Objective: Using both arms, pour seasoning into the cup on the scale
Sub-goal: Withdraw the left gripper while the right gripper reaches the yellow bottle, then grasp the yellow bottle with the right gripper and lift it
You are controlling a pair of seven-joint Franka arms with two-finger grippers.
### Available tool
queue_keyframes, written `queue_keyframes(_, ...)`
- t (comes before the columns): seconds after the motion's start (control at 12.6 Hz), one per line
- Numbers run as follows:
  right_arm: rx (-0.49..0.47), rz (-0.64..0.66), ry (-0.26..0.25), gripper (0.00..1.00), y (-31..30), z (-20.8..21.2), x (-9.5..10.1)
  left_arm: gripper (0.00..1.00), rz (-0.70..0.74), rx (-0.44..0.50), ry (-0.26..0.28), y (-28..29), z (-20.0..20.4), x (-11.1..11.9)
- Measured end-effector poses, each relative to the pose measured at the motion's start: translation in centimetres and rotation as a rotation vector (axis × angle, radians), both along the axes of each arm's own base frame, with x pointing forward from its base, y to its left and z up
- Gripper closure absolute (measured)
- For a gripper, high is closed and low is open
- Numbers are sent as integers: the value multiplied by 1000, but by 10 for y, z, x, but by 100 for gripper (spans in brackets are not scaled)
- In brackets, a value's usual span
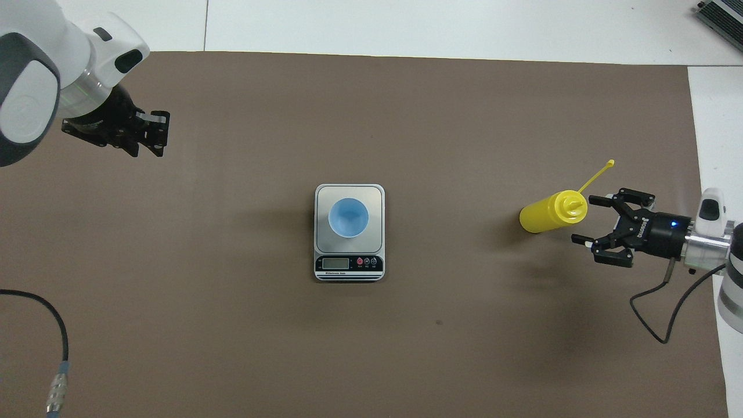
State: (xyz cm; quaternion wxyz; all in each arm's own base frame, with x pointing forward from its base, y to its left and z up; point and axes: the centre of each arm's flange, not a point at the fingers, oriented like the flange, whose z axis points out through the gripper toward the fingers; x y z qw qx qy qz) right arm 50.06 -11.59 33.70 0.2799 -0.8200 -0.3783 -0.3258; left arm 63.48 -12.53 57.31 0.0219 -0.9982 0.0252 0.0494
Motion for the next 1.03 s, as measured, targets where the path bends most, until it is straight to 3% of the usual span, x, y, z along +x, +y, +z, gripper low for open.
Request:
queue_keyframes(0.4, 55, -71, -9, 0, 21, -27, 13, 59, -29, 5, 18, 40, 17, -41)
queue_keyframes(0.79, 80, -81, -3, 0, 34, -35, 16, 58, -30, 9, -27, 62, 13, -101)
queue_keyframes(1.03, 72, -79, -5, 0, 42, -36, 18, 56, -29, 9, -29, 73, 11, -112)
